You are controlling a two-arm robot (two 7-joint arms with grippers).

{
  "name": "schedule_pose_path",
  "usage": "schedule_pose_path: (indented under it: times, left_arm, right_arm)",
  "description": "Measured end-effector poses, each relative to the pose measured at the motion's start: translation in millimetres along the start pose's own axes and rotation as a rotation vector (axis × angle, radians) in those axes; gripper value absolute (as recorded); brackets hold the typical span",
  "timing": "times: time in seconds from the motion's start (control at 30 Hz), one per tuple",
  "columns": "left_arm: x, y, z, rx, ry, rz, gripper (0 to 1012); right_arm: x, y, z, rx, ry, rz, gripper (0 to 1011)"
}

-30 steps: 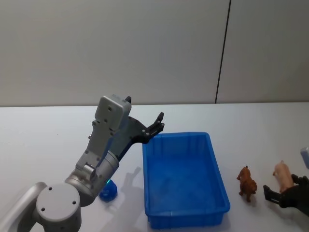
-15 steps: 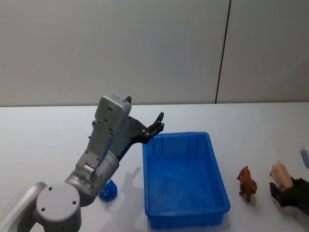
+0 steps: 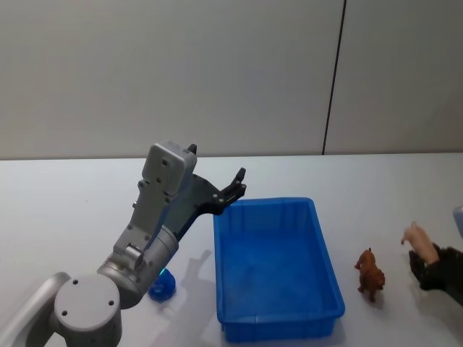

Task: Pick up the two dolls from the table and place them into the box.

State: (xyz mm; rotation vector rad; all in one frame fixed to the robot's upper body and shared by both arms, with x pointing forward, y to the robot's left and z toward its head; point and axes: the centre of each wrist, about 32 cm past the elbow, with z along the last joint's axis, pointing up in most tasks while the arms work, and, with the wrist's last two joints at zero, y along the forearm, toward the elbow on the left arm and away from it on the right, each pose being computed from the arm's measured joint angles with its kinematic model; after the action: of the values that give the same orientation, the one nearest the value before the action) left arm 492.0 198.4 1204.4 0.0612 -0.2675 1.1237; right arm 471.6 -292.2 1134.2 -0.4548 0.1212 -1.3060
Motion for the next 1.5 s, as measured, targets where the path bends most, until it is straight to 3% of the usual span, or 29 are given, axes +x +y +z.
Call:
schedule_pose_path:
  times: [0.43,0.87,1.03,1.33,1.5]
  left_arm:
    - [0.0,0.0,0.0,0.000,0.000,0.000,1001]
    - [0.0,0.0,0.0,0.000,0.000,0.000,1001]
    - [0.0,0.0,0.0,0.000,0.000,0.000,1001]
    - [0.0,0.0,0.0,0.000,0.000,0.000,1001]
    - [0.0,0.0,0.0,0.000,0.000,0.000,1001]
  right_arm:
    - [-6.2,-3.7,30.8,0.166,-0.051,0.058,371]
    - [-22.1,-1.1,59.7,0.260,-0.093,0.230,371]
    - [-28.9,1.7,65.9,0.265,-0.103,0.289,371]
    - [-53.1,15.1,77.6,0.236,-0.120,0.446,372]
    - [-64.3,22.3,79.7,0.209,-0.126,0.499,456]
